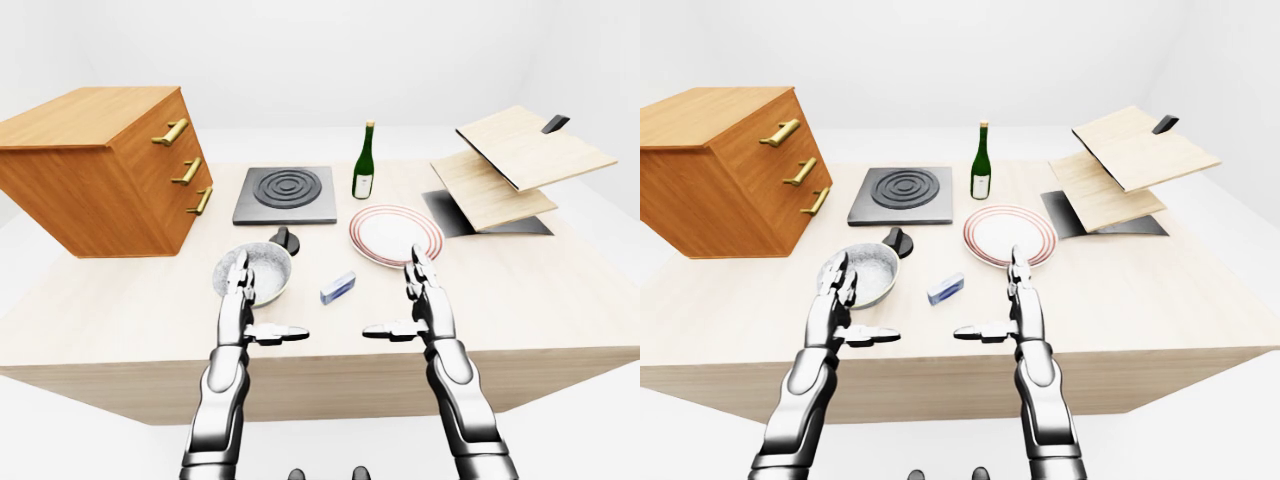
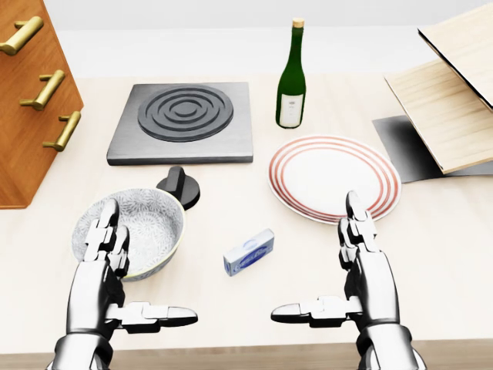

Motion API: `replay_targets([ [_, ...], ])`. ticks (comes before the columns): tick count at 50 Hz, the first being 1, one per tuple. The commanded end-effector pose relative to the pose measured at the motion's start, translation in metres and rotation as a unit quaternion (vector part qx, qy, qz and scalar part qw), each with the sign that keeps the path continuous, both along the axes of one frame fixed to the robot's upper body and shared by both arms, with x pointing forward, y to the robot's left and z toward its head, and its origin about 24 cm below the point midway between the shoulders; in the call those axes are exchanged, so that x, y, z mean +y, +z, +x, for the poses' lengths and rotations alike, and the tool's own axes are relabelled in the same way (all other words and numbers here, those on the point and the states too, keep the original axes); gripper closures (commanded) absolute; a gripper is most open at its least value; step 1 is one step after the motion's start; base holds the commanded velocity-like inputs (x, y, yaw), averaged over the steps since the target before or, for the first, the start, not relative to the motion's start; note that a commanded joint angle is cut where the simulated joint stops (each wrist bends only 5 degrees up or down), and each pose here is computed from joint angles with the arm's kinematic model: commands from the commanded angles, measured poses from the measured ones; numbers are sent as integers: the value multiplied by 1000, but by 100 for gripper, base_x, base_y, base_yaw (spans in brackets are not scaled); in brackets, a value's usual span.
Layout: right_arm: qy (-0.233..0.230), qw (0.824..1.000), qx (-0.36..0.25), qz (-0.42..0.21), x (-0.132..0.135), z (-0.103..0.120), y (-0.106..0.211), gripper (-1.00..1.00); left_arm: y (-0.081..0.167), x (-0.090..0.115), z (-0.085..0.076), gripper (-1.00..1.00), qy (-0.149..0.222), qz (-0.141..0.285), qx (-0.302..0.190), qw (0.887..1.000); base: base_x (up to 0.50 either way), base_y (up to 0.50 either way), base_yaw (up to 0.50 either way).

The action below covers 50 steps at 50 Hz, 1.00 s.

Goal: Pick up the akita bowl and put it on the plate.

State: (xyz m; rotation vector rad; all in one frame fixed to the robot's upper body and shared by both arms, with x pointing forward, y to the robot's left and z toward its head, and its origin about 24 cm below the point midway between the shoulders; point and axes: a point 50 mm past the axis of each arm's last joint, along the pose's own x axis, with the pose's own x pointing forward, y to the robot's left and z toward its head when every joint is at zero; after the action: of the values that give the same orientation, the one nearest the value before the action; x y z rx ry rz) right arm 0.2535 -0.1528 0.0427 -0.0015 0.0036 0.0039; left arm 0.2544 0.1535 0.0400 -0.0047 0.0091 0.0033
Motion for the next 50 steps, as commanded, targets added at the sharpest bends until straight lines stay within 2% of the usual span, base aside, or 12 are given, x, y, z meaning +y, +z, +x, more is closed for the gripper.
replay_targets([
  [1,6,1000,1,0,-6,-1,4,-100,-4,9,2,-100,6,-3,10,1000,0,0,0],
  [10,-2,1000,-24,7,-6,-2,21,-100,13,9,-2,-100,2,11,-11,1000,0,0,0],
  [11,25,990,-140,4,0,-6,75,-100,86,16,-13,-100,17,-35,-163,986,0,0,0],
  [13,24,954,-297,16,0,-22,145,-100,180,35,-42,-100,46,-138,-382,913,0,0,0],
  [14,27,913,-406,7,1,-41,191,-100,228,54,-65,-100,70,-230,-495,835,0,0,0],
  [15,35,846,-532,6,2,-72,236,-100,259,70,-84,-100,63,-305,-554,772,0,0,0],
  [16,42,795,-605,0,3,-95,259,-100,270,77,-87,-100,59,-330,-551,764,0,0,0],
  [17,42,765,-643,10,2,-108,269,-100,277,78,-84,-100,42,-329,-543,771,0,0,0],
  [19,45,738,-672,41,-3,-118,278,-100,276,79,-79,-100,16,-326,-511,795,0,0,0],
  [24,33,753,-649,103,-10,-115,273,-100,276,71,-75,-100,-6,-287,-488,824,0,0,0],
  [27,40,741,-654,147,-15,-118,280,-100,282,71,-77,-100,-30,-302,-488,818,0,0,0],
  [50,66,776,-596,198,-12,-111,278,-100,283,71,-78,-100,-46,-299,-476,826,13,0,0],
])
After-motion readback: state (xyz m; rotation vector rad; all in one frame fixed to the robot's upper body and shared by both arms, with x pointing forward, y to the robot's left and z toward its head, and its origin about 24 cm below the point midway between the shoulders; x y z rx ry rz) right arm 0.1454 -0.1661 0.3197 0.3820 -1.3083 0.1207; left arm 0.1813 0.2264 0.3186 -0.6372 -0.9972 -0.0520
